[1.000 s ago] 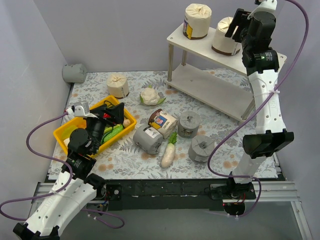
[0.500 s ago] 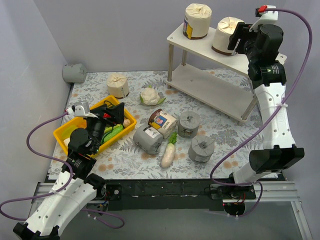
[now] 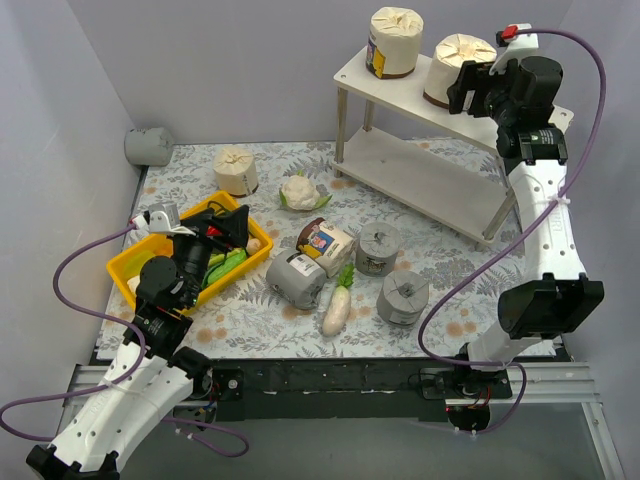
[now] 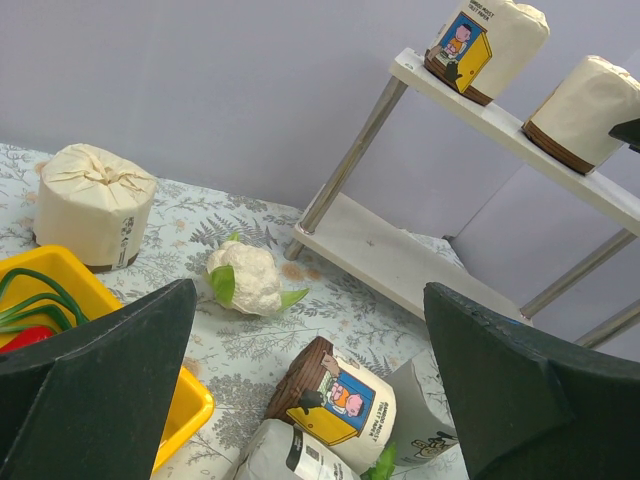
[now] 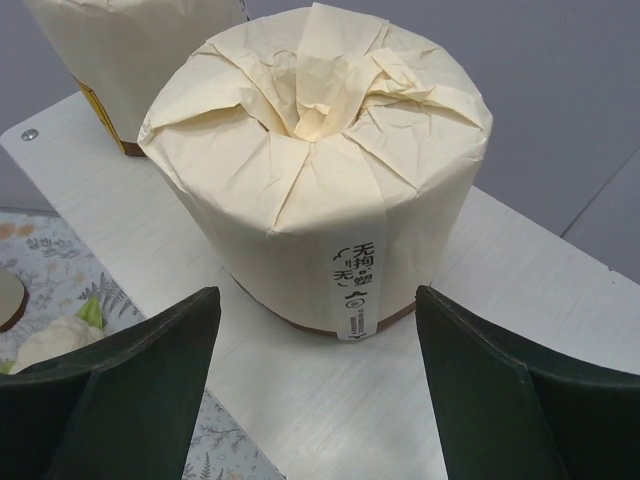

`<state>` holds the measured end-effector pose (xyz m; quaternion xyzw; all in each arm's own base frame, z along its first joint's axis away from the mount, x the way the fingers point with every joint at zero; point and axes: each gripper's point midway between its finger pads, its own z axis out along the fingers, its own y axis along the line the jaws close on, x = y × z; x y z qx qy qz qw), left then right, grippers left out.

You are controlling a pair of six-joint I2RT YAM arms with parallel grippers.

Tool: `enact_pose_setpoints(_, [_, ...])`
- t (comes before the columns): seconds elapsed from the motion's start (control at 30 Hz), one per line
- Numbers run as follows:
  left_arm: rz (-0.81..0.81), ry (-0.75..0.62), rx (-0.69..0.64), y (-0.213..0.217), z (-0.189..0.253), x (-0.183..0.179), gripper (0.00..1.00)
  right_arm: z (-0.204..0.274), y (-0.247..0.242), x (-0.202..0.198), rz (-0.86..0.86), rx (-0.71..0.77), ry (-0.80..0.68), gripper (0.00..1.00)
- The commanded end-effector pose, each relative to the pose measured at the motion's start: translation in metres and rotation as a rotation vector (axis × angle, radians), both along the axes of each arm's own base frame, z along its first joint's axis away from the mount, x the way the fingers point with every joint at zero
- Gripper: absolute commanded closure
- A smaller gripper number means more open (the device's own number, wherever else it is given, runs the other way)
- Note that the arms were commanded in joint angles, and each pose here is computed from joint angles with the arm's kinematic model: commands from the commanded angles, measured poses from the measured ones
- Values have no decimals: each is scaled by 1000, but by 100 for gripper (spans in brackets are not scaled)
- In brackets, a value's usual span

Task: Place and organize the paper towels onto the shelf

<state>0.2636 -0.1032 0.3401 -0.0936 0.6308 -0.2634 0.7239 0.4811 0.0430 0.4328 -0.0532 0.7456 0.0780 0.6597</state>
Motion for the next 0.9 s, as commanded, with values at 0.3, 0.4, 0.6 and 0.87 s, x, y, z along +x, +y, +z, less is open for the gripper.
enact_pose_setpoints(0.3, [3,-8,6,1,2,0,2,6,17,37,119,-9,-60,17])
enact_pose_setpoints(0.4, [3,-5,8,0,1,1,2,6,20,43,124,4,-58,18])
enact_pose_setpoints(0.6, [8,-3,9,1,1,2,2,4,18,55,103,23,-53,20])
enact_pose_setpoints(0.87, [8,1,11,1,0,2,2,4,13,66,74,21,-44,20])
